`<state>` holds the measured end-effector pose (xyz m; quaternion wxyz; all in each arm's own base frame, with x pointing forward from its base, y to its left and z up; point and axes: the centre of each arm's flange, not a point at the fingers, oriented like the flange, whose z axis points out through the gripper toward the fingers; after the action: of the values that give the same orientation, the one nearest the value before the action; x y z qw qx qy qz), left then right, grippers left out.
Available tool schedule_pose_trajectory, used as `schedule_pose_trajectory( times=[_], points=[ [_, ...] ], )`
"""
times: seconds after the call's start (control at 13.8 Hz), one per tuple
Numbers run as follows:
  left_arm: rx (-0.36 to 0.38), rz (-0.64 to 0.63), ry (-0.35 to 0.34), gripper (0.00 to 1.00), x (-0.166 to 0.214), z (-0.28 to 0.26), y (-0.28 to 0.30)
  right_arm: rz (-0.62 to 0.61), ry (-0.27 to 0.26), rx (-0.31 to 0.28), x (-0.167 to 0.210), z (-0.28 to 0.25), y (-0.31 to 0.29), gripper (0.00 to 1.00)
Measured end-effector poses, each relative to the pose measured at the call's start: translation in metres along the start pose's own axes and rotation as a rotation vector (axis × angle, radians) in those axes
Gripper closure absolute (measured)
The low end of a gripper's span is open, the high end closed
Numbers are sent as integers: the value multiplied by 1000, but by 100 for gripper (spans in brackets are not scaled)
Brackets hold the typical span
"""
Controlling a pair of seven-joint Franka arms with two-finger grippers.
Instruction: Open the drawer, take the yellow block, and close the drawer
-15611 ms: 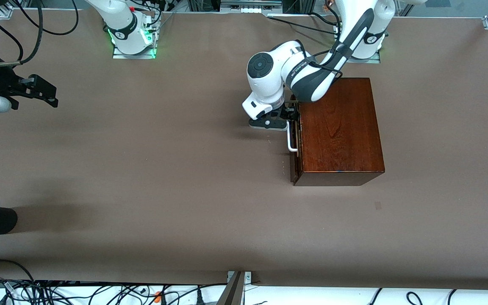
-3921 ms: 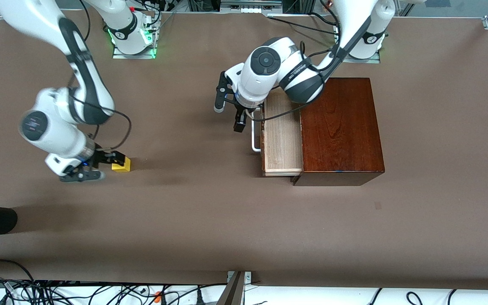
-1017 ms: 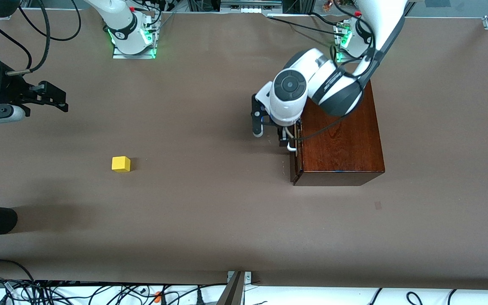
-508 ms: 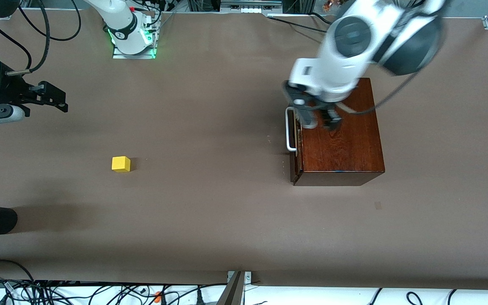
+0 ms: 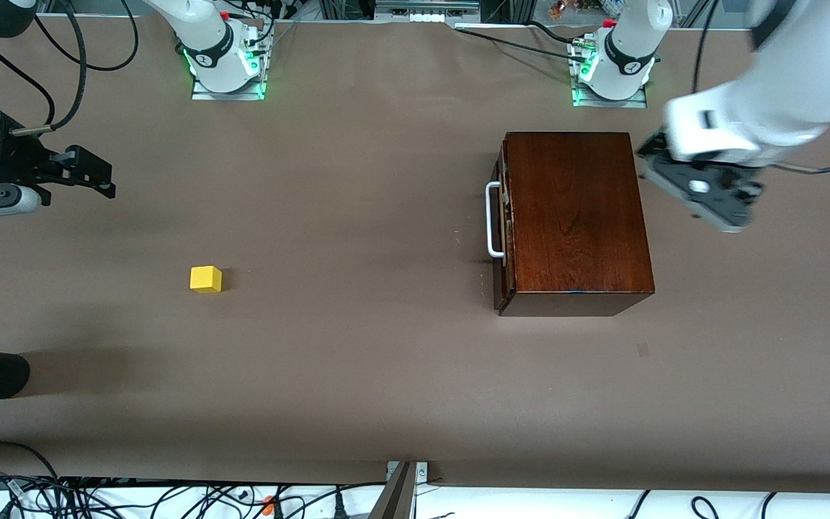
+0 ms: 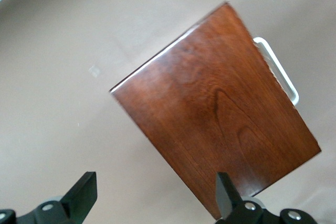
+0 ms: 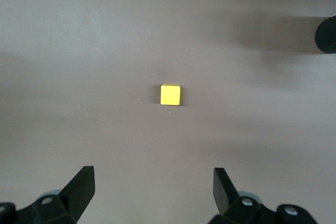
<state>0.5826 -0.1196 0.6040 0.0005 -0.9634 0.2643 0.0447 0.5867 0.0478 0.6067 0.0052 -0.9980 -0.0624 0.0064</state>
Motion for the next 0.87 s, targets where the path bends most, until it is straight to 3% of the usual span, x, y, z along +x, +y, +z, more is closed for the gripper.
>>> schedule_pose_trajectory(
  times=[0.29,0.58,0.87],
  points=[
    [22,-384,78,0,-15,-6,-30,3,2,0,0,0,2,0],
    [23,-504,71,0,-54,6,-54,3,3,0,0,0,2,0],
    [19,-528,64,0,-60,20,-62,3,4,0,0,-1,2,0]
  ],
)
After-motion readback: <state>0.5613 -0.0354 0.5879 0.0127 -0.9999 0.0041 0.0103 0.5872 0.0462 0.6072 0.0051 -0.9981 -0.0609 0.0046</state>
